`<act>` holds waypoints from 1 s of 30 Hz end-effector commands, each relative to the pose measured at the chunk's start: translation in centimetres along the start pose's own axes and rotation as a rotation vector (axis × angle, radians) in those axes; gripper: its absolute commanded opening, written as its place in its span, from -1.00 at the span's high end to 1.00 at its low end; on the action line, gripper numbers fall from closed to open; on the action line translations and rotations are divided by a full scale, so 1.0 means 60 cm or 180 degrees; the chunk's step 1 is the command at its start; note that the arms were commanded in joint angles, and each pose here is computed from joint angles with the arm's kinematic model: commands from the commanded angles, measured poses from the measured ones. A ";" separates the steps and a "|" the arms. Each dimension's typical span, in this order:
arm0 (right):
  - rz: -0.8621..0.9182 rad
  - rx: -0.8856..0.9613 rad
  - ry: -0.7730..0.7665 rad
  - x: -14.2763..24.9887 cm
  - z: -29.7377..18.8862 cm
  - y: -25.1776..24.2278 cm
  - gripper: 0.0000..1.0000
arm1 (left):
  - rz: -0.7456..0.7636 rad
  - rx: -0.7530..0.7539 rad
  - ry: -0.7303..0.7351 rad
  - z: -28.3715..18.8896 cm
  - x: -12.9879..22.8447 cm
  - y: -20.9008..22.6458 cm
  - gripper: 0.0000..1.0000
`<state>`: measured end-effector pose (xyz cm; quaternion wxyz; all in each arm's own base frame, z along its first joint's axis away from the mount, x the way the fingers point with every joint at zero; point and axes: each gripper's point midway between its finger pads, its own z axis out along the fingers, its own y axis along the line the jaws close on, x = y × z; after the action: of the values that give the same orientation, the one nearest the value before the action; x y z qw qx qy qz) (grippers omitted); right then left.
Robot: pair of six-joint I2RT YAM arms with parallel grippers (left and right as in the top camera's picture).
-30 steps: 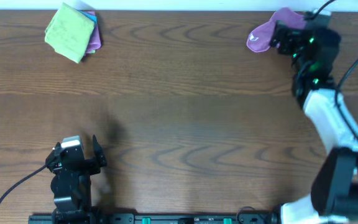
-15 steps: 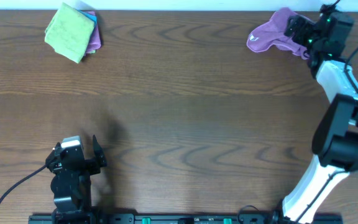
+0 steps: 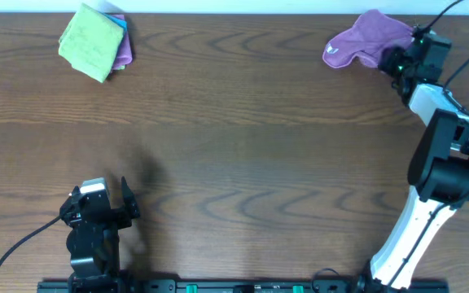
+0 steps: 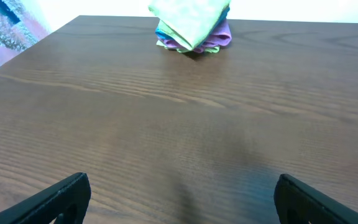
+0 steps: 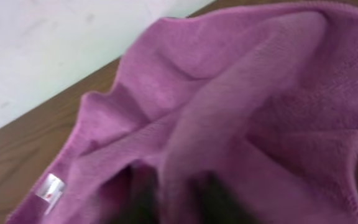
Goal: Fold the cloth
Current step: 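Lift the purple cloth with the right gripper and drag it toward center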
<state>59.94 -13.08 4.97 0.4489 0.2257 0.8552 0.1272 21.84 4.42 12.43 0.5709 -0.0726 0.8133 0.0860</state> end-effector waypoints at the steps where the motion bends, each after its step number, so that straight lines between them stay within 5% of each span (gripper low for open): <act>1: 0.0015 -0.0117 -0.0054 -0.019 0.000 0.013 0.97 | 0.0046 -0.0033 0.0063 0.005 0.015 0.003 -0.91; 8: -0.0006 -0.1160 0.0093 -0.053 -0.040 0.129 0.97 | 0.0046 -0.0033 0.0063 0.005 0.015 0.003 -0.91; 16: -0.0412 -0.2476 0.0305 -0.083 -0.207 0.350 0.98 | 0.0046 -0.0033 0.0063 0.005 0.015 0.003 -0.91; 23: -0.0884 -0.2881 0.0716 0.013 -0.327 0.542 0.97 | 0.0046 -0.0033 0.0063 0.005 0.015 0.003 -0.91; 30: -0.1240 -0.2971 0.1487 0.191 -0.389 0.649 0.97 | 0.0046 -0.0033 0.0063 0.005 0.015 0.003 -0.91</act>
<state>46.93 23.62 27.19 0.3230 -0.1578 0.8082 0.4664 21.84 4.42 12.42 0.5707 -0.0725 0.8134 0.0861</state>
